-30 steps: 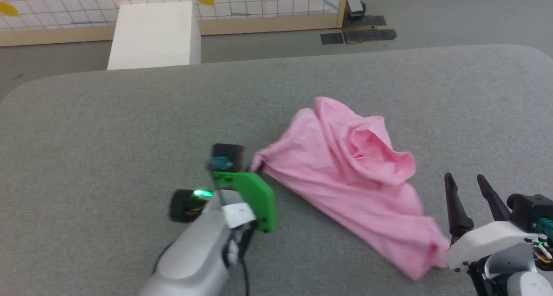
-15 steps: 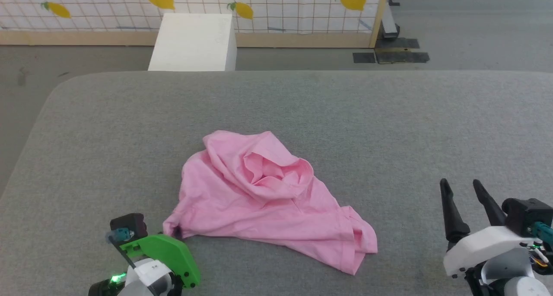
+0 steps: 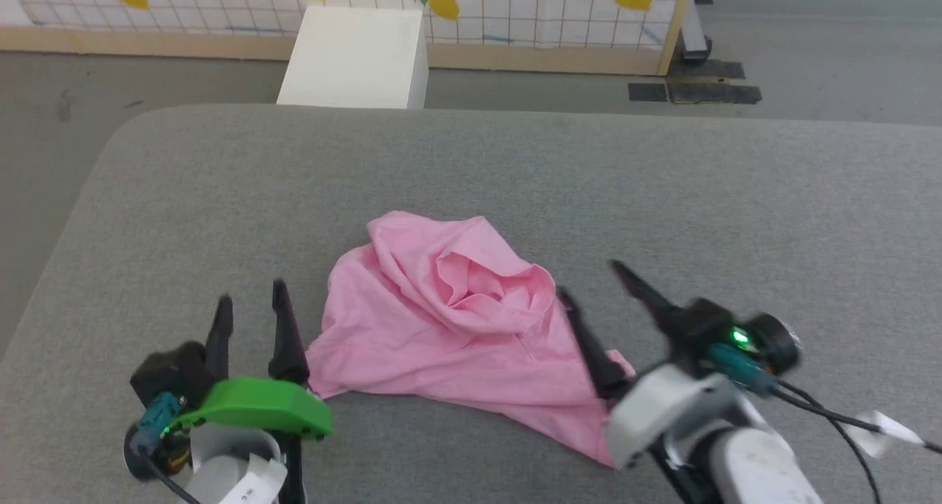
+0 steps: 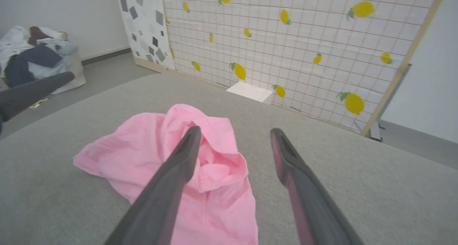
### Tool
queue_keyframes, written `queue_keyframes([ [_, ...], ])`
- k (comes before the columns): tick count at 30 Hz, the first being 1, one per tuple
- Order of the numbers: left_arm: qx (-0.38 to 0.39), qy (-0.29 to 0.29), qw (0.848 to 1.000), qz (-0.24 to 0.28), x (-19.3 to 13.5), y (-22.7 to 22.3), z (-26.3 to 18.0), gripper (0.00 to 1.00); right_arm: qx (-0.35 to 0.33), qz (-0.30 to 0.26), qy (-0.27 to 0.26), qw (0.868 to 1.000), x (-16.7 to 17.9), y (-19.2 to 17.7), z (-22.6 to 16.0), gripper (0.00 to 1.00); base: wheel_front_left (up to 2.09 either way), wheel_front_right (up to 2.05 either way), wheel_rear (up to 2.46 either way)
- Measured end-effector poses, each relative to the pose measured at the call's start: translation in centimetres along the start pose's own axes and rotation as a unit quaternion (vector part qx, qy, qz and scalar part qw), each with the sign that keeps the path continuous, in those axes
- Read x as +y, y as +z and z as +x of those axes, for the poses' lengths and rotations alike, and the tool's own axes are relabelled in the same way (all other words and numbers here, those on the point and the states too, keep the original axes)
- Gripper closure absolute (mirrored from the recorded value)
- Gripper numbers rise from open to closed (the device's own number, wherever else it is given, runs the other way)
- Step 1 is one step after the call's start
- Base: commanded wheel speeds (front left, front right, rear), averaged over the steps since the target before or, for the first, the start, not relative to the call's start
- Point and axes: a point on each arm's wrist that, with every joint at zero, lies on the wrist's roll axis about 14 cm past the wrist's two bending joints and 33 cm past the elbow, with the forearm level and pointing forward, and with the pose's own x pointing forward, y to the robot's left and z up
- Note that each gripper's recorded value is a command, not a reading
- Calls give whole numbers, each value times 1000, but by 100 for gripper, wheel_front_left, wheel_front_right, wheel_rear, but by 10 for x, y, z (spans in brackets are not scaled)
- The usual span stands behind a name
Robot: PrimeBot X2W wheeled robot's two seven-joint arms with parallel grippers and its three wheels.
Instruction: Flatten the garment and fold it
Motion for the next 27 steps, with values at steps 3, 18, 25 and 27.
queue_keyframes([
  [3, -50, -9, 999, 16, -8, 23, 3, 0, 7, -26, 53, 998, 27, 2, 19, 0, 0, 0, 0],
  [18, -77, -30, 996, 21, -1, 31, 6, 0, 266, -127, 174, 940, 65, -96, 57, 0, 0, 0, 0],
  [25, -68, 0, 997, 22, 15, 26, 4, 0, 261, -121, 182, 940, 66, -93, 75, 100, 0, 0, 0],
  [27, -67, 3, 998, 22, 16, 26, 3, 0, 252, -111, 172, 946, 60, -86, 80, 100, 0, 0, 0],
])
